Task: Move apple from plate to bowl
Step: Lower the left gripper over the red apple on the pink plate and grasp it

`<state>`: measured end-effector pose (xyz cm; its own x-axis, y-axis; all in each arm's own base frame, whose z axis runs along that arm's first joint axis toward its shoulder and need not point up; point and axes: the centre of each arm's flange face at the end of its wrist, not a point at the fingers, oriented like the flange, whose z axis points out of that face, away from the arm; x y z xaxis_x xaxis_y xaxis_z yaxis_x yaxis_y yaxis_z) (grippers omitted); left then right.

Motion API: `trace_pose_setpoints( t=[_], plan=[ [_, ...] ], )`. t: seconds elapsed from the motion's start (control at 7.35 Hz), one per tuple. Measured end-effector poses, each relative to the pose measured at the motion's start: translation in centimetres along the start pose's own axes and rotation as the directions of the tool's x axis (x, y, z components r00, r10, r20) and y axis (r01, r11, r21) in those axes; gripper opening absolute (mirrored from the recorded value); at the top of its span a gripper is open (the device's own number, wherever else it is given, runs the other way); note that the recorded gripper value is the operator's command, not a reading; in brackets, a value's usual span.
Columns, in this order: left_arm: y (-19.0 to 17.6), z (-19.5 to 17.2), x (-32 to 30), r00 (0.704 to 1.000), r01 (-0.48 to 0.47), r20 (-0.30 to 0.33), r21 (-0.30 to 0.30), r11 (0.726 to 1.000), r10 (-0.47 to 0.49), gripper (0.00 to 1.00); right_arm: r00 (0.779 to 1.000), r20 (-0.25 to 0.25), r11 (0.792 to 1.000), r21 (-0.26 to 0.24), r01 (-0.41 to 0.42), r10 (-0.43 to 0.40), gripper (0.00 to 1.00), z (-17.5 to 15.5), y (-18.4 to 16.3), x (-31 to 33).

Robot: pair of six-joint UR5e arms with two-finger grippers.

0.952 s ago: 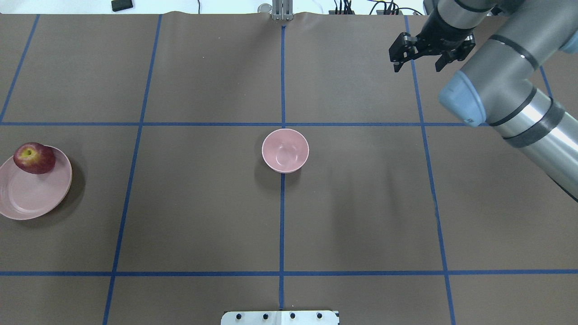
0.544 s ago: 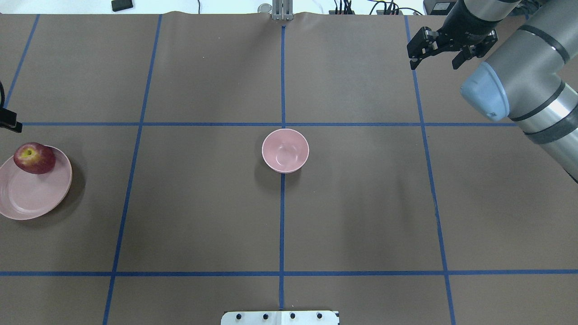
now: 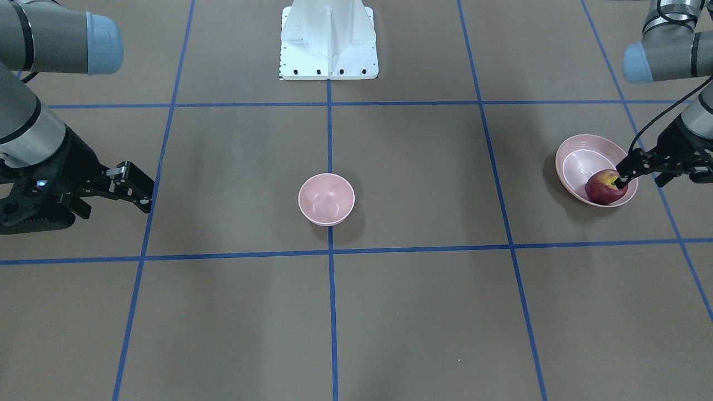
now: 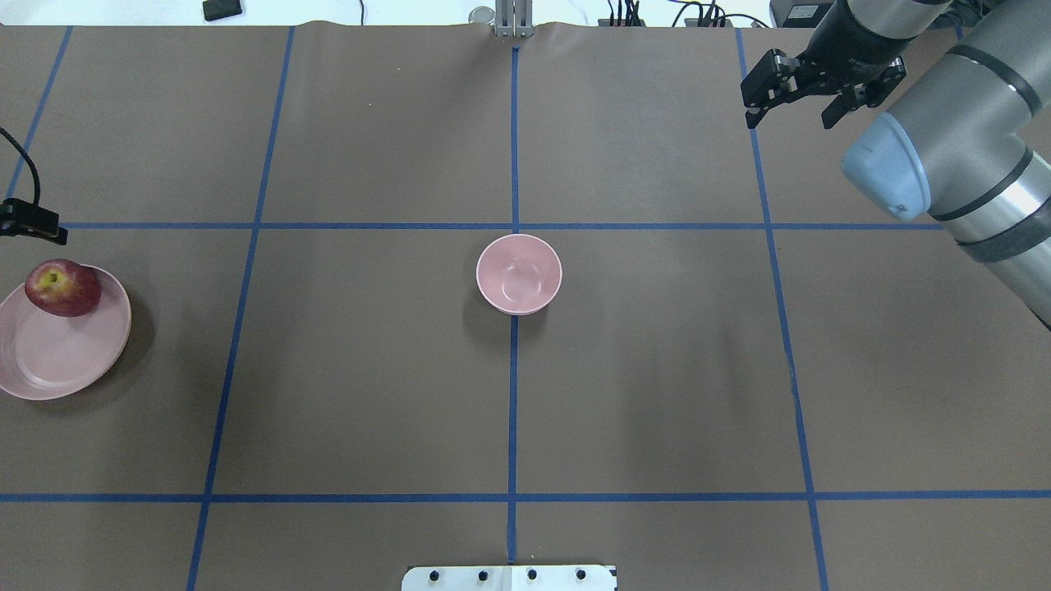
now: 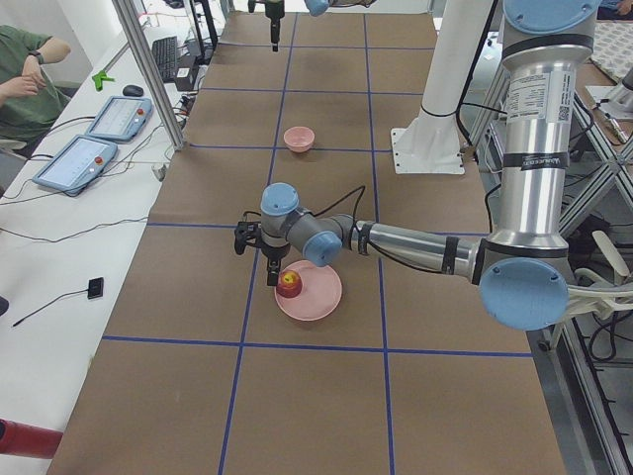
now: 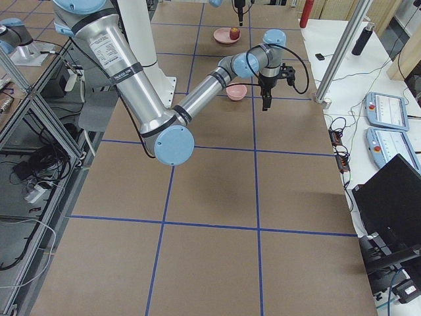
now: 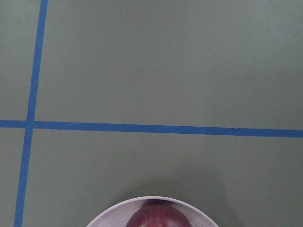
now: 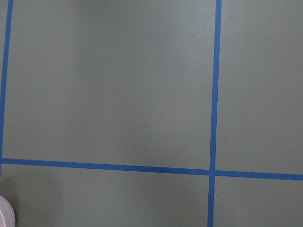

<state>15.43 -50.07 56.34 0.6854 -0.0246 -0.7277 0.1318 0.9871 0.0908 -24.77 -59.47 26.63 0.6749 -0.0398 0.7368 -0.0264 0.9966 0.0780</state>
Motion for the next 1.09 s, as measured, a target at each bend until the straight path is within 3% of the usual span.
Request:
trace_pose_setpoints(
  t=[1.09],
  plan=[
    [1.9,3.5,0.5,0.999,-0.026,0.016,-0.071,0.997,0.027,0.98,1.000,-0.001,1.000,-0.002,-0.002,0.002,1.00,0.2,0.0,0.2]
  ],
)
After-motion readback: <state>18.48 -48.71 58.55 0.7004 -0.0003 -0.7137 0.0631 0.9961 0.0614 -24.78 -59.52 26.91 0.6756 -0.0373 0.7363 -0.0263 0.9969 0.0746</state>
